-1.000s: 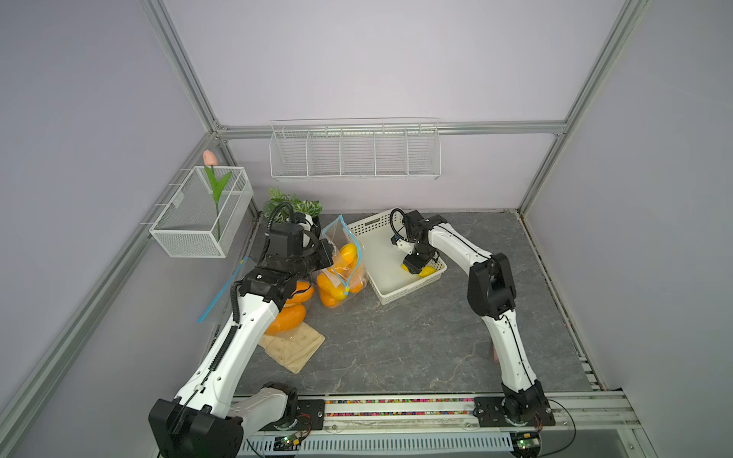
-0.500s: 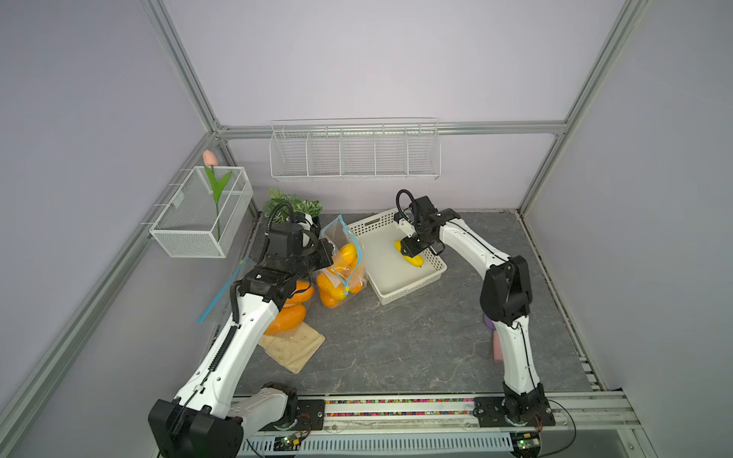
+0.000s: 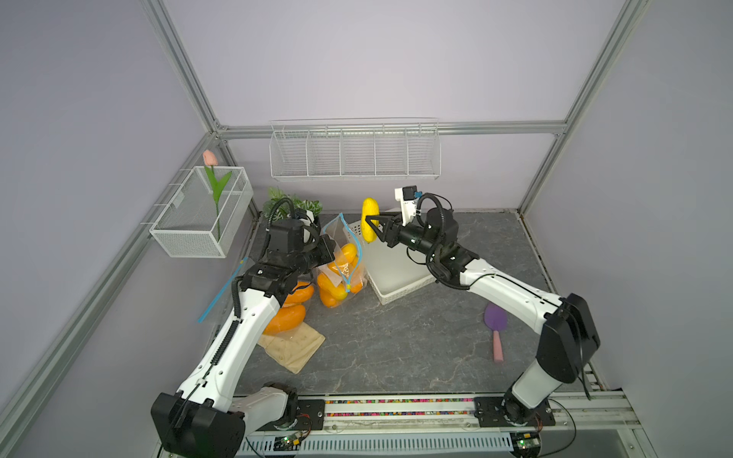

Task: Place the mango in a zip-top bag and seal the zipper
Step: Place the mango in the zipper food storage bag.

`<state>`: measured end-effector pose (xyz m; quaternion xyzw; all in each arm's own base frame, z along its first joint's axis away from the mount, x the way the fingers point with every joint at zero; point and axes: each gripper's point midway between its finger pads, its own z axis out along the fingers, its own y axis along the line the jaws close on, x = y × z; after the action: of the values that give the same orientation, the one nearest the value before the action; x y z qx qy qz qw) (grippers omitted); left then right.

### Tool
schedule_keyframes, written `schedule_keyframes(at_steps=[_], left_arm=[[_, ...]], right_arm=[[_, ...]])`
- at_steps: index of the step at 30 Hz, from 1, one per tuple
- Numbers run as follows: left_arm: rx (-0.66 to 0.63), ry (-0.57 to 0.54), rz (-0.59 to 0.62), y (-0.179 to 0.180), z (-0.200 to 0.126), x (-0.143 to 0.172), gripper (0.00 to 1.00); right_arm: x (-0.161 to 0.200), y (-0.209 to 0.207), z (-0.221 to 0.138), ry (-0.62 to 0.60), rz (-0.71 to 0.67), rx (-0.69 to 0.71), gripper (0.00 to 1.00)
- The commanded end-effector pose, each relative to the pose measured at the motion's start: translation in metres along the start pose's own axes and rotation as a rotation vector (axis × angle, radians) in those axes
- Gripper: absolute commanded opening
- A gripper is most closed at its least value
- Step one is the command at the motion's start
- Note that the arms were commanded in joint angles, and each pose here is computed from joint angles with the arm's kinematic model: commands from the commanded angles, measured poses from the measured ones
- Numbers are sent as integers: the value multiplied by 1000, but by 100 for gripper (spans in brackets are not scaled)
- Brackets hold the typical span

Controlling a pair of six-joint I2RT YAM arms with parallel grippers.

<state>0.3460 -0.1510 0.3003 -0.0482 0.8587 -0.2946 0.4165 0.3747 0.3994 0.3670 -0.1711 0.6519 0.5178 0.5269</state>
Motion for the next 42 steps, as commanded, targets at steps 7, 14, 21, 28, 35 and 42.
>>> schedule_keyframes(at_steps=[7, 14, 21, 28, 35, 42], left_arm=[[29, -45, -1, -14, -10, -17, 0], [38, -59, -15, -15, -9, -21, 0], [55, -96, 0, -27, -26, -34, 0], [26, -115, 50, -29, -41, -41, 0], [55, -100, 77, -36, -40, -41, 0], [133, -49, 81, -48, -35, -34, 0]], right_arm=[[22, -3, 24, -95, 78, -57, 26], [61, -6, 35, 45, 44, -50, 41], [82, -5, 35, 213, -64, -49, 75], [41, 20, -25, 227, -330, -146, 86], [75, 14, -75, 385, -786, -318, 87], [111, 2, -78, 424, -1107, -457, 89]])
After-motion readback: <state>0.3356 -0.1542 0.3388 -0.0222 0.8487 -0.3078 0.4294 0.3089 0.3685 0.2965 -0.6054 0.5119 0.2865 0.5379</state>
